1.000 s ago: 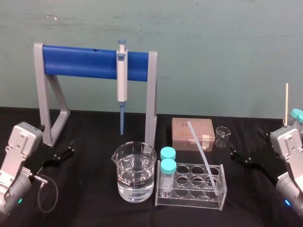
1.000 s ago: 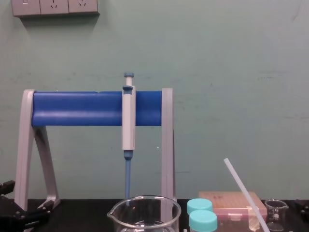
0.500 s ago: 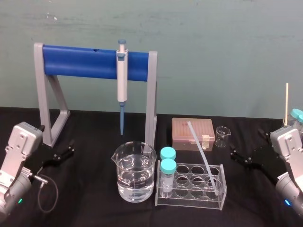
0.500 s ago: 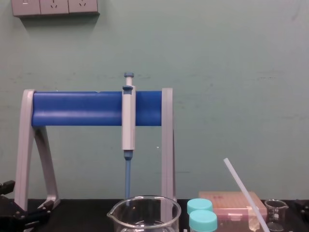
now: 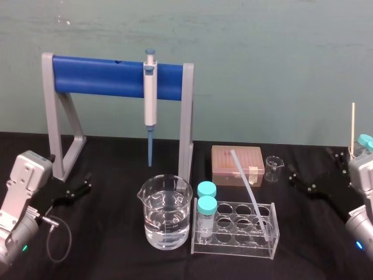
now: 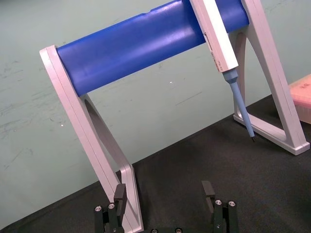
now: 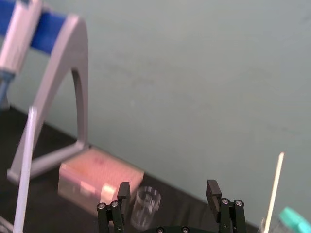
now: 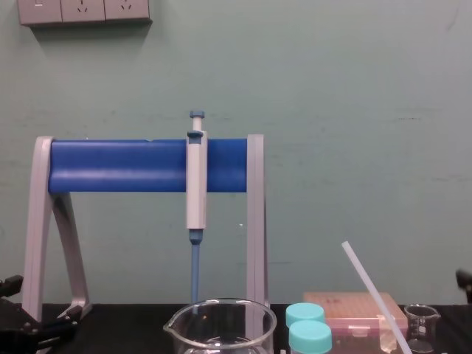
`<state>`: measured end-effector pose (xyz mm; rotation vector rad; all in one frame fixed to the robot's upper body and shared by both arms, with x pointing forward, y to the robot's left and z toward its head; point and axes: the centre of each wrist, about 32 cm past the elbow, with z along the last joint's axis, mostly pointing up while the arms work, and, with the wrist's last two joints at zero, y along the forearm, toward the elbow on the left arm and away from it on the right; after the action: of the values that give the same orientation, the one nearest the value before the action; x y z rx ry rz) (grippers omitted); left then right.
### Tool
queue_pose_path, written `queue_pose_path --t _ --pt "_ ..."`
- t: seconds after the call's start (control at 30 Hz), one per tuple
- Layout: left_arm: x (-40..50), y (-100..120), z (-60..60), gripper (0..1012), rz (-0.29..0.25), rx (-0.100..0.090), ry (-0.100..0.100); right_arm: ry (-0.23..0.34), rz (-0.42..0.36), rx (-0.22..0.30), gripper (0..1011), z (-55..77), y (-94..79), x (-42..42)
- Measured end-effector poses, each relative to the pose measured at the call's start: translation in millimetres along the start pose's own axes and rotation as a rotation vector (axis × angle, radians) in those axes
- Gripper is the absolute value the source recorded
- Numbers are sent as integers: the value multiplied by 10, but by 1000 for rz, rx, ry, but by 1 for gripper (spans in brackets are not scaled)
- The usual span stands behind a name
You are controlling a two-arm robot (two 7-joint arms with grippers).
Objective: Pick up the stirring rod with one hand, then place it down.
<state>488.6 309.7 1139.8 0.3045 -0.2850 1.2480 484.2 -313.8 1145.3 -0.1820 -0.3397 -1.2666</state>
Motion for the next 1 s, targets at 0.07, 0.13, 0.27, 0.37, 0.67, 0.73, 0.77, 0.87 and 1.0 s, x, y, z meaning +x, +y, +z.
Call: queue_pose_path --t 0.07,0.13,0.27,0.37,0.67,0.73,0.77,0.87,1.0 --pt "0 0 0 1000 0 0 0 5 -8 32 1004 19 -9 7" --pt "0 0 0 1000 0 0 0 14 -15 80 1004 57 -18 20" --pt "0 0 0 1000 0 0 0 24 15 144 1004 106 -25 16" --pt "0 0 0 1000 0 0 0 31 72 186 1004 135 -26 -3" --pt "0 0 0 1000 0 0 0 88 264 245 1004 175 62 -123" --pt "0 0 0 1000 0 0 0 103 291 244 1004 174 86 -143" --pt "0 0 0 1000 0 0 0 111 304 243 1004 176 100 -152" --pt "0 0 0 1000 0 0 0 137 347 236 1004 164 148 -180" --pt "0 0 0 1000 0 0 0 176 389 221 1004 152 223 -207"
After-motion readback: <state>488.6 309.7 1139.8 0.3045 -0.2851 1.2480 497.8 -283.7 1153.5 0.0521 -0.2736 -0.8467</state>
